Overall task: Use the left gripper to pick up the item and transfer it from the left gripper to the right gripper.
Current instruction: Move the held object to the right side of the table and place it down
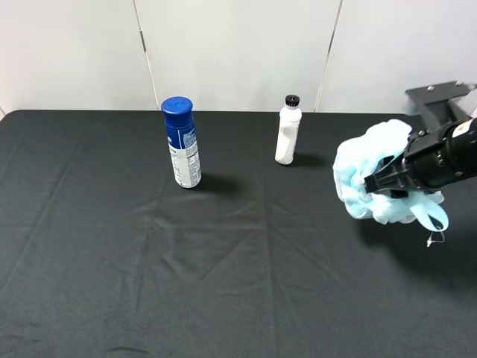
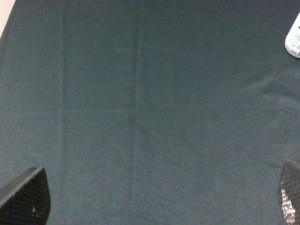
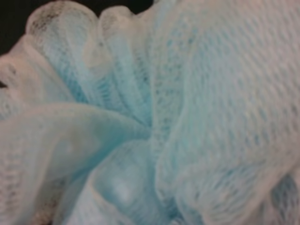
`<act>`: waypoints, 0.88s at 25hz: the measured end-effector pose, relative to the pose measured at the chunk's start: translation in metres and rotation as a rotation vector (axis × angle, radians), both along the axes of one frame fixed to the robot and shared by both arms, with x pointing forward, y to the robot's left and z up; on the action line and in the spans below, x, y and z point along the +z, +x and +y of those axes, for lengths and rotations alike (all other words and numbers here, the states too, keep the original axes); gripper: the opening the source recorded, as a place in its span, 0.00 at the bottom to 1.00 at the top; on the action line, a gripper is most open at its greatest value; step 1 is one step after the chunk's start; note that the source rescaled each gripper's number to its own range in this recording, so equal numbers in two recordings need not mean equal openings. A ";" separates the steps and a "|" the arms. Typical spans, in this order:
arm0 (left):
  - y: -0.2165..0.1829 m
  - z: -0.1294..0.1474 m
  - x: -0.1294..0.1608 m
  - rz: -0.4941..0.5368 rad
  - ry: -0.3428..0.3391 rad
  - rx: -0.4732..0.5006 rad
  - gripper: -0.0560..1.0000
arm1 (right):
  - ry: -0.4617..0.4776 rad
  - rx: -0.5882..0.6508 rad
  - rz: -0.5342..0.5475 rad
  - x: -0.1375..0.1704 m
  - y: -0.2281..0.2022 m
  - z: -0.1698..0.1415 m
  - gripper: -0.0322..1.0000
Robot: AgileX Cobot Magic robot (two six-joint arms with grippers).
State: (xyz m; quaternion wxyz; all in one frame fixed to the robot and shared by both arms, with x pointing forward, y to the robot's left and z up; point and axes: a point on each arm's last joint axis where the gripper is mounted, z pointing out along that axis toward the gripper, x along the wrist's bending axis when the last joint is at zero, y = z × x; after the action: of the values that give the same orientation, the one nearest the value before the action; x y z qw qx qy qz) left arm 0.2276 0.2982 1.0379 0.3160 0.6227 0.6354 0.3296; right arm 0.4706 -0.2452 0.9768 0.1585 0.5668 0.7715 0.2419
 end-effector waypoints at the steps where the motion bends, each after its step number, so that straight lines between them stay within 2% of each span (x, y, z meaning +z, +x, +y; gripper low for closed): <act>1: 0.000 0.000 0.000 0.000 0.000 0.000 0.97 | -0.004 -0.001 0.018 -0.005 0.002 0.000 0.03; 12: 0.000 0.000 0.000 0.000 0.000 0.000 0.97 | -0.019 -0.027 0.109 -0.036 0.013 0.001 0.03; 13: 0.000 0.000 0.000 0.000 0.000 0.000 0.97 | -0.018 -0.029 0.111 -0.036 0.013 0.001 0.13; 15: 0.000 0.000 0.000 0.000 0.000 0.000 0.97 | -0.016 -0.033 0.112 -0.036 0.013 0.001 0.65; 16: 0.000 0.000 0.000 0.000 0.000 0.000 0.97 | -0.014 -0.035 0.112 -0.036 0.013 0.001 0.77; 18: 0.000 0.000 0.000 0.000 0.000 0.000 0.97 | -0.012 -0.040 0.109 -0.036 0.013 0.001 0.92; 22: 0.000 0.000 0.000 0.000 0.000 0.000 0.97 | -0.011 -0.043 0.102 -0.036 0.014 0.001 1.00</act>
State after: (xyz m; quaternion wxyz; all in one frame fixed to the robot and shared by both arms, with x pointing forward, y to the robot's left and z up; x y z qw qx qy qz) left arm 0.2276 0.2982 1.0379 0.3160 0.6227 0.6354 0.3296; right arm 0.4845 -0.2438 0.9408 0.1271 0.5941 0.7673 0.2051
